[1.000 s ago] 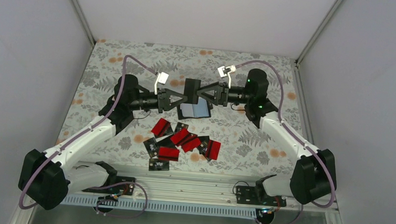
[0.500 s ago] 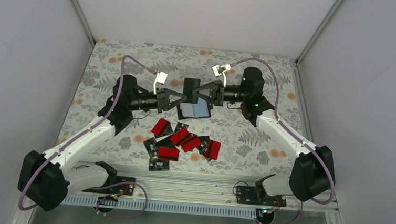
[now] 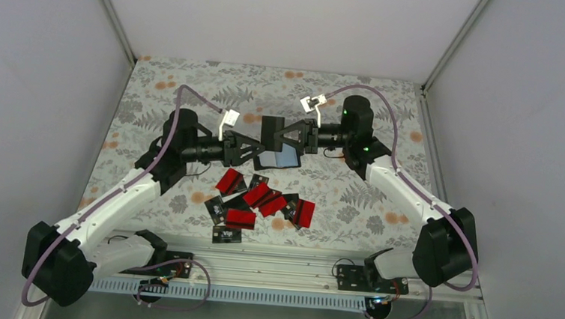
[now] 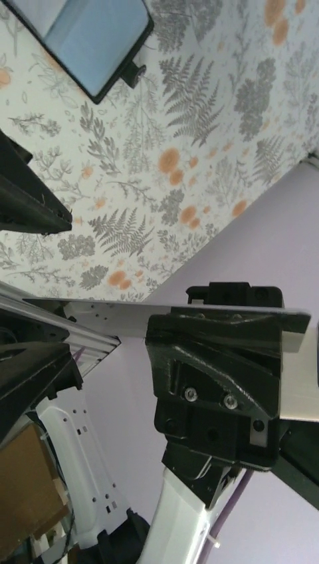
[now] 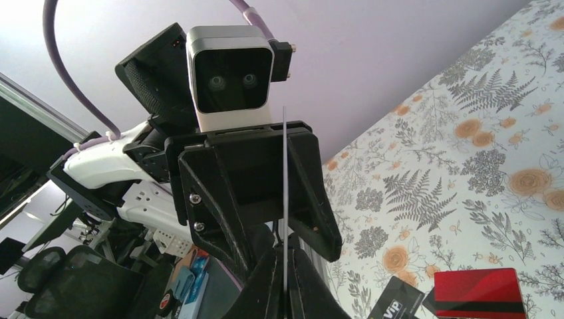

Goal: Put the credit cards into the card holder

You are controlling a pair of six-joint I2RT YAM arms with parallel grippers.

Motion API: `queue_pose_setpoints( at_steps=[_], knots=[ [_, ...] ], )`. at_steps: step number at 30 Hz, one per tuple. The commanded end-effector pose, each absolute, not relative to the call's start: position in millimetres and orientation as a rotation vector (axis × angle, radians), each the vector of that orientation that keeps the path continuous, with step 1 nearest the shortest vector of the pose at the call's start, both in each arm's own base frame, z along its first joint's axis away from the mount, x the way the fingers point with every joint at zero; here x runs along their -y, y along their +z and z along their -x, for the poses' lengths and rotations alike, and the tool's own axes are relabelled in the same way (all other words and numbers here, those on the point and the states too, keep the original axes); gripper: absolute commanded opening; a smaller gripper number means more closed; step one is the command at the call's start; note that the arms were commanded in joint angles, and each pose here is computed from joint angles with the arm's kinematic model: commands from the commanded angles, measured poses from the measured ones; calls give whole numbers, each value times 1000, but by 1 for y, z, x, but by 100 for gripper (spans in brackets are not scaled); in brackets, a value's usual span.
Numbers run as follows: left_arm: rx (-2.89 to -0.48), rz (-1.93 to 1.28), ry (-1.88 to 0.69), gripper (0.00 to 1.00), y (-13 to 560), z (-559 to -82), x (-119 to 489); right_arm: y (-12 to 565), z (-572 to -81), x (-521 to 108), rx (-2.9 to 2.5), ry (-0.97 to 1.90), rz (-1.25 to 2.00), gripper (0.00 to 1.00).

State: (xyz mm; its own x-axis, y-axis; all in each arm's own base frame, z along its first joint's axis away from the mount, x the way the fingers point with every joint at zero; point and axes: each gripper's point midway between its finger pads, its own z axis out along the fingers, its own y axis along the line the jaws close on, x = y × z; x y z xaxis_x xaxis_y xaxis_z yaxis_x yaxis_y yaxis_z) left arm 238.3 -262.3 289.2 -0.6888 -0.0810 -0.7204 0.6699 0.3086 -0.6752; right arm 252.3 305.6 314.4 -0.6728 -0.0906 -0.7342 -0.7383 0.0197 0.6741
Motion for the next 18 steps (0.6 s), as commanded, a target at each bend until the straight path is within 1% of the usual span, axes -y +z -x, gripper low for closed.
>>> queue_pose_setpoints(
  at_steps=[1,5,7,14,18],
  knots=[
    [-1910,-551,-1353,44,296,-239,256,321,-245,-306,-1776,1690,894,4],
    [-1903,-532,-1316,52,298,-241,250,318,-244,-306,-1785,1692,902,4],
    [-1904,-519,-1306,54,298,-244,248,317,-243,-306,-1788,1691,904,4],
    [-1893,-488,-1309,54,303,-248,243,313,-242,-305,-1796,1688,913,4],
    [-1890,-496,-1322,51,304,-247,244,312,-241,-305,-1793,1691,924,4]
  ],
)
